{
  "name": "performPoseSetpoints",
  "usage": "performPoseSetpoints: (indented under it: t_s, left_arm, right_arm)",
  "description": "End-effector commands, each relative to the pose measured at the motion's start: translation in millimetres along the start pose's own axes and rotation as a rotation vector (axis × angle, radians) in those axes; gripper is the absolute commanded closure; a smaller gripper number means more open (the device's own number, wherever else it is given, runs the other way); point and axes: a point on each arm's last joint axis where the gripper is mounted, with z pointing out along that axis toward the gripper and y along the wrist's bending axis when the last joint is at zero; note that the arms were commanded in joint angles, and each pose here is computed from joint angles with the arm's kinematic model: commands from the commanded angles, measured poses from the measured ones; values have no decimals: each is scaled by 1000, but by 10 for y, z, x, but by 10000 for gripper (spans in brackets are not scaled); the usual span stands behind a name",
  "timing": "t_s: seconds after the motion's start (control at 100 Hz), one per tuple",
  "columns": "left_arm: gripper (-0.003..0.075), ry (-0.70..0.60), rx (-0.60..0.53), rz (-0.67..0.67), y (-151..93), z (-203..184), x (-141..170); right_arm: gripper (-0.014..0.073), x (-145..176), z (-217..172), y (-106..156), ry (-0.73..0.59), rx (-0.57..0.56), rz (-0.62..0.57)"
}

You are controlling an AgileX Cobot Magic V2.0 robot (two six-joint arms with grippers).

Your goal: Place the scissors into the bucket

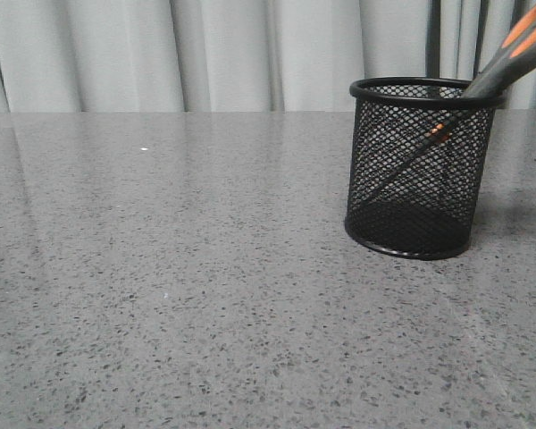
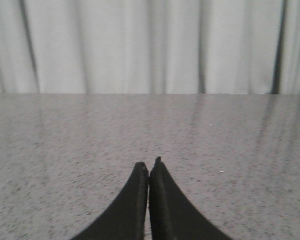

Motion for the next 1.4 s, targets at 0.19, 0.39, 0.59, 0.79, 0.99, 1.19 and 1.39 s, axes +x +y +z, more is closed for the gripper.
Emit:
performPoseSetpoints:
  t_s: [0.19, 0.39, 0.59, 0.79, 0.99, 1.19, 1.39]
  left_arm:
    - [741, -93, -154, 11, 98, -132, 110]
    - [741, -61, -201, 9, 125, -136, 150]
    - [741, -42, -200, 7, 124, -135, 167]
    - [741, -48, -199, 6, 123, -136, 156]
    - [741, -48, -199, 6, 123, -136, 156]
    - [741, -48, -199, 6, 123, -136, 156]
    - [741, -48, -199, 6, 123, -136, 156]
  right_arm:
    - [666, -140, -10, 1, -89, 14, -5]
    - [666, -139, -10, 1, -89, 14, -5]
    - [666, -139, -10, 1, -89, 14, -5]
    - [666, -139, -10, 1, -89, 14, -5]
    - [666, -139, -10, 1, -89, 14, -5]
    - [666, -139, -10, 1, -89, 14, -5]
    - [666, -139, -10, 1, -89, 14, -5]
